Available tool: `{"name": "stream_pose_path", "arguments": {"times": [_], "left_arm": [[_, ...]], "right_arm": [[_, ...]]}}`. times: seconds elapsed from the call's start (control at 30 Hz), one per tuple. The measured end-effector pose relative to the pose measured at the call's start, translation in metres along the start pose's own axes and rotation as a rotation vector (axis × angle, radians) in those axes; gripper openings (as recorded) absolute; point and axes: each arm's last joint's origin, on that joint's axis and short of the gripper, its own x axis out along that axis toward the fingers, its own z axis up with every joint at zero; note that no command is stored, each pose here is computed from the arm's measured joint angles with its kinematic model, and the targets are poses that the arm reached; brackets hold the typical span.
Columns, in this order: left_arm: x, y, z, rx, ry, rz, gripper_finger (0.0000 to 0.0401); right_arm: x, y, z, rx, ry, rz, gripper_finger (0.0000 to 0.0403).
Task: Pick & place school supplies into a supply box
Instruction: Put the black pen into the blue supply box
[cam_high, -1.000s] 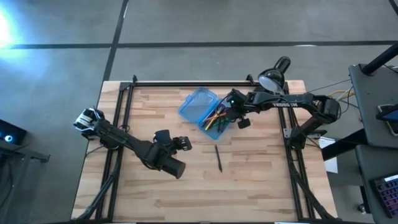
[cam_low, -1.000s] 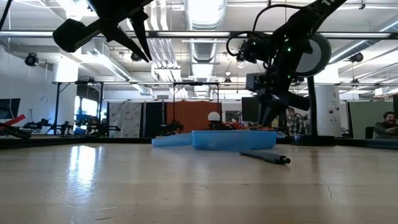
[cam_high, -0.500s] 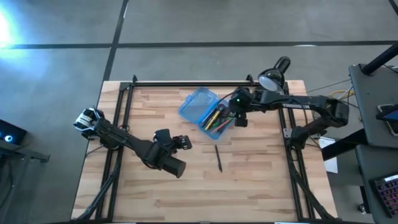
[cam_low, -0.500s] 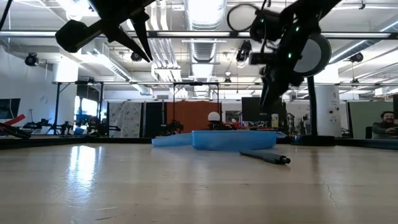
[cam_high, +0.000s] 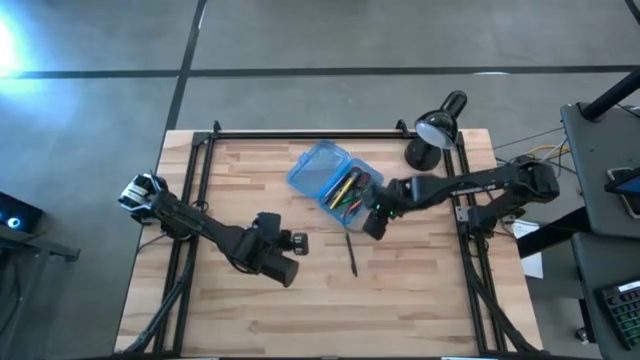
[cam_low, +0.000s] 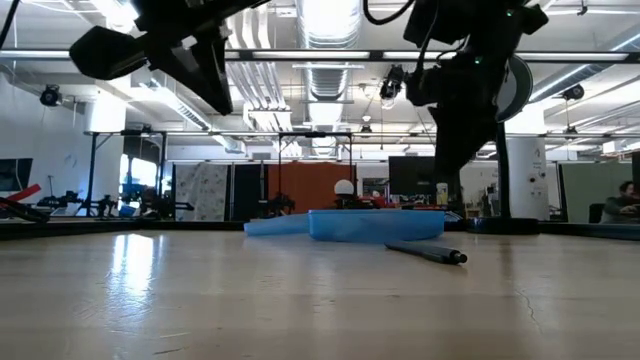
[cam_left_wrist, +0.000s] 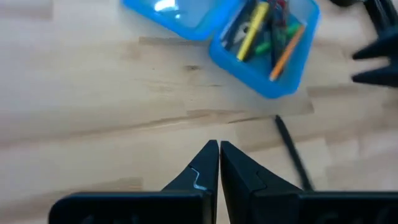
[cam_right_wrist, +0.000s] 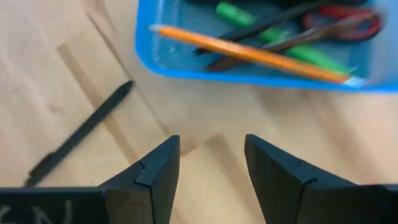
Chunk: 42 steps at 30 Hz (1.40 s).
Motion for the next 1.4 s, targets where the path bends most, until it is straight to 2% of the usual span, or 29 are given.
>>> {"name": "stream_pose_path", "arguments": {"times": [0.13, 0.23, 0.37, 0.5, 0.6, 0.67, 0.97, 1.17, 1.3, 1.4], "left_arm": [[-0.007, -0.005, -0.008, 0.254, -0.011, -0.09, 0.0], [-0.01, -0.001, -0.014, 0.342, 0.007, -0.158, 0.0], [-0.008, 0.022, -0.023, 0.323, 0.063, -0.269, 0.0], [-0.011, 0.051, -0.027, 0.217, 0.11, -0.45, 0.0], [-0.014, 0.07, -0.025, 0.161, 0.137, -0.549, 0.0], [-0.016, 0.081, -0.022, 0.178, 0.139, -0.584, 0.0], [-0.021, 0.109, -0.005, 0.308, 0.146, -0.652, 0.0], [-0.021, 0.119, 0.001, 0.337, 0.134, -0.673, 0.0], [-0.021, 0.122, 0.002, 0.362, 0.124, -0.675, 0.0], [-0.021, 0.122, 0.002, 0.388, 0.114, -0.681, 0.0]], "right_arm": [[0.015, 0.022, -0.005, 0.104, 0.035, -0.001, 0.0174], [0.027, 0.038, -0.006, 0.176, 0.067, 0.016, 0.0174], [0.044, 0.062, -0.004, 0.252, 0.098, 0.01, 0.0174], [0.059, 0.084, 0.002, 0.318, 0.116, -0.012, 0.0174], [0.068, 0.09, 0.006, 0.383, 0.142, -0.054, 0.0174], [0.074, 0.092, 0.007, 0.428, 0.166, -0.096, 0.0174], [0.08, 0.117, 0.02, 0.469, 0.177, -0.071, 0.0174], [0.053, 0.117, 0.033, 0.499, 0.103, -0.174, 0.0174], [0.038, 0.126, 0.044, 0.53, 0.062, -0.098, 0.0174], [0.041, 0.136, 0.045, 0.576, 0.059, -0.065, 0.0174]]}}
